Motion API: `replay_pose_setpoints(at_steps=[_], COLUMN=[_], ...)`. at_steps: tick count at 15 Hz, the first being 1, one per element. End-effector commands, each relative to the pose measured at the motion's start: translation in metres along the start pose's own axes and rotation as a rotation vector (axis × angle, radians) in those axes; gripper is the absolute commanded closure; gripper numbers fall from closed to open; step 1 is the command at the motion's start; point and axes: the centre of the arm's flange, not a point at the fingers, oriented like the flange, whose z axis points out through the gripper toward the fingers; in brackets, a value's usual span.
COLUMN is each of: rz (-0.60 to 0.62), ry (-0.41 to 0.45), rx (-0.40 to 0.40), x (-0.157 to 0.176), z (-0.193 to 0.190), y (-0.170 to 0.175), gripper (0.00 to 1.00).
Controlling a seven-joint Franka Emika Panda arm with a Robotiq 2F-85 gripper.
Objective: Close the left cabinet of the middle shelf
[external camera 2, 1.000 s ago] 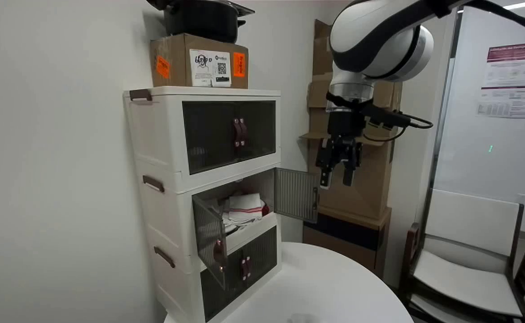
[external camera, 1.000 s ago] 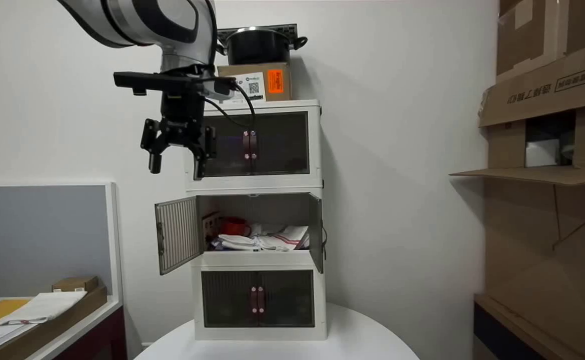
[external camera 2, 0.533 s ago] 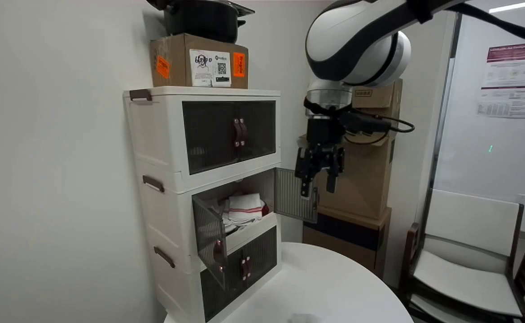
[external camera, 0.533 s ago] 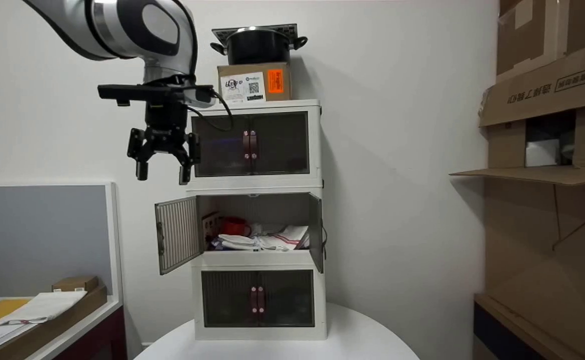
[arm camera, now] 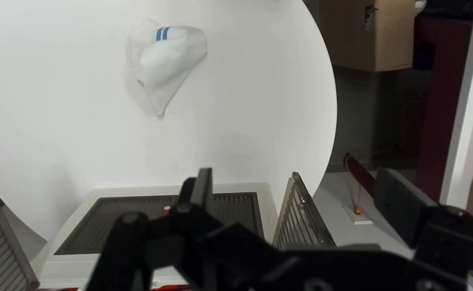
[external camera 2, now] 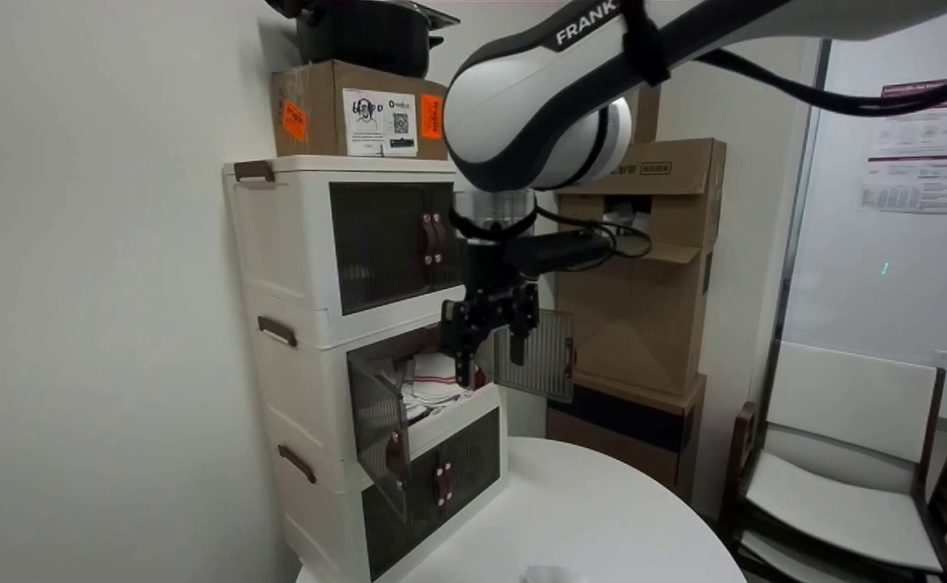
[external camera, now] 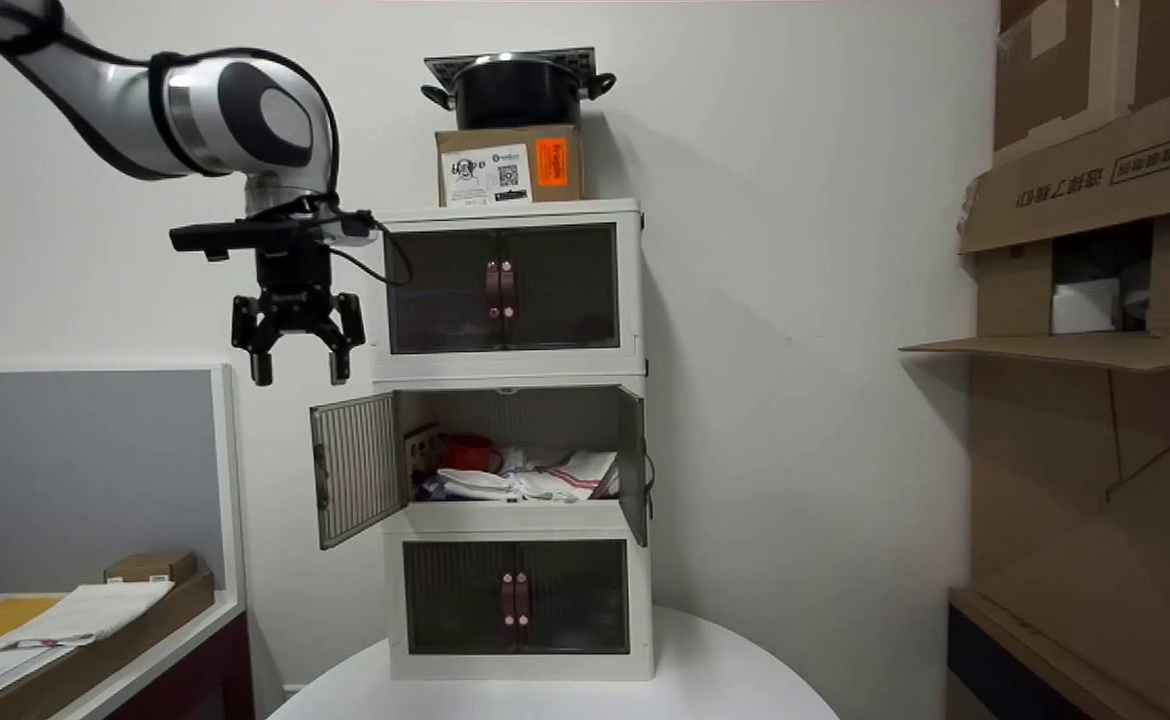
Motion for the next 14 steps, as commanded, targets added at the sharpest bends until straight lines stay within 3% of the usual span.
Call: replay_pose_setpoints(at_steps=[1,9,14], rz=[0.029,0.042,0.145], ry=[0.019,0.013,0.026], rx=[0.028,0.074,-0.003], x=[0.057,0.12,0.146], z=[0.005,0.02,0.041], y=[-0.016,-0.06,-0.065], gripper=[0.0,0.0,0.0])
